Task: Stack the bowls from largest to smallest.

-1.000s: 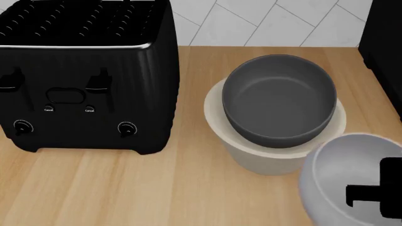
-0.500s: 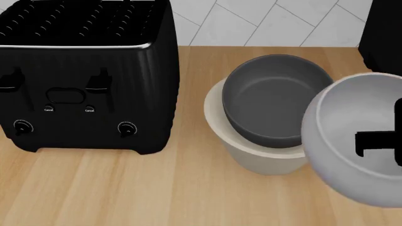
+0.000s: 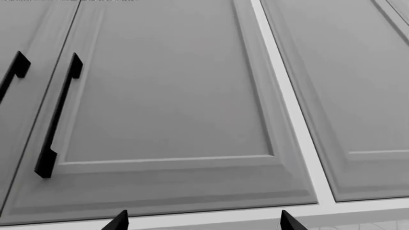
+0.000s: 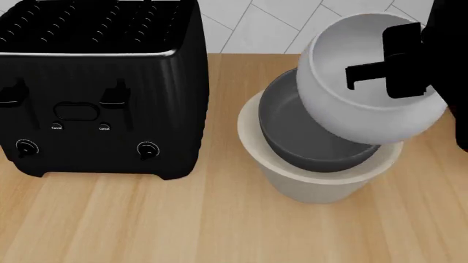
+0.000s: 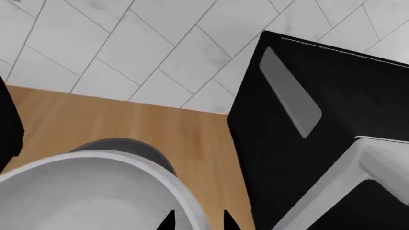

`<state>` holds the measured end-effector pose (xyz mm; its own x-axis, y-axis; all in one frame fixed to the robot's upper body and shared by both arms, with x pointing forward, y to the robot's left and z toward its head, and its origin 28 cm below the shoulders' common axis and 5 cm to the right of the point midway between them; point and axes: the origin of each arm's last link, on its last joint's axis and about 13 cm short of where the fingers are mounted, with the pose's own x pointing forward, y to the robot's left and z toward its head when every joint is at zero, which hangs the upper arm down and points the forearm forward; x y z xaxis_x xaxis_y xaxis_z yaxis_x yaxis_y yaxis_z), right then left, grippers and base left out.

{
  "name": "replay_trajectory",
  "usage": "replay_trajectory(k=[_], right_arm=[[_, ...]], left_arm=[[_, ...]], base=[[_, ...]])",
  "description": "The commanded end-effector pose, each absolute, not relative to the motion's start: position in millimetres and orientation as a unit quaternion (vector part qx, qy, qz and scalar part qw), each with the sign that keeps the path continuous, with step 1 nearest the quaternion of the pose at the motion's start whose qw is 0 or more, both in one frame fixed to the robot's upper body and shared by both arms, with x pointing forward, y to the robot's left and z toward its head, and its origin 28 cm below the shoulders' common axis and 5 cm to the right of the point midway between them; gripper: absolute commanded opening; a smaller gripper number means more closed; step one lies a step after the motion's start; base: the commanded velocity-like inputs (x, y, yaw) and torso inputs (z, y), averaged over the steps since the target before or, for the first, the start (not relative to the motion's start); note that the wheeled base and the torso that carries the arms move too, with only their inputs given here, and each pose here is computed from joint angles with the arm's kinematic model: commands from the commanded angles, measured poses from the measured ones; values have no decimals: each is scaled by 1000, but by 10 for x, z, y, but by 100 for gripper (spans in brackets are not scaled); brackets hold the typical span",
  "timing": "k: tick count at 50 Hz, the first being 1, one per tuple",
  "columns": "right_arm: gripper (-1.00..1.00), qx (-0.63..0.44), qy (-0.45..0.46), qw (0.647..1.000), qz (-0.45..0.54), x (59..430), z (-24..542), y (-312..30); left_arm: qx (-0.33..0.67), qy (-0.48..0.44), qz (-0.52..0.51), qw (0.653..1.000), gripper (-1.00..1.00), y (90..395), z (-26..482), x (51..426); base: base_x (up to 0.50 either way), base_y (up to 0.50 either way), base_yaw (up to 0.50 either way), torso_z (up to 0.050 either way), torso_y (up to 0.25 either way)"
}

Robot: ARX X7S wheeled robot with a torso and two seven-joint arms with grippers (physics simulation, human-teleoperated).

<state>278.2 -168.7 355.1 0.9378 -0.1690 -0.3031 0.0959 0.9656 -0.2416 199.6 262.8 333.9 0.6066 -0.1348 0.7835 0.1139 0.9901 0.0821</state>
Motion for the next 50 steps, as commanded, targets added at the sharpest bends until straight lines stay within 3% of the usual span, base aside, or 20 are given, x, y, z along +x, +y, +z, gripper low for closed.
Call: replay_trajectory(k=[1, 26, 50], right_arm=[[-100, -124, 160, 977, -62, 3123, 3545, -1589], [-100, -121, 189, 973, -50, 3567, 3239, -1467], [-100, -112, 203, 971, -52, 3644, 3061, -1497]], left_arm=[[15, -439, -66, 896, 100, 2645, 3359, 1982], [17, -435, -59, 898, 100, 2682, 3368, 2027], [20, -435, -57, 898, 100, 2694, 3388, 2004]], base=[[0, 0, 0, 0, 0], [0, 0, 0, 0, 0], [0, 0, 0, 0, 0]])
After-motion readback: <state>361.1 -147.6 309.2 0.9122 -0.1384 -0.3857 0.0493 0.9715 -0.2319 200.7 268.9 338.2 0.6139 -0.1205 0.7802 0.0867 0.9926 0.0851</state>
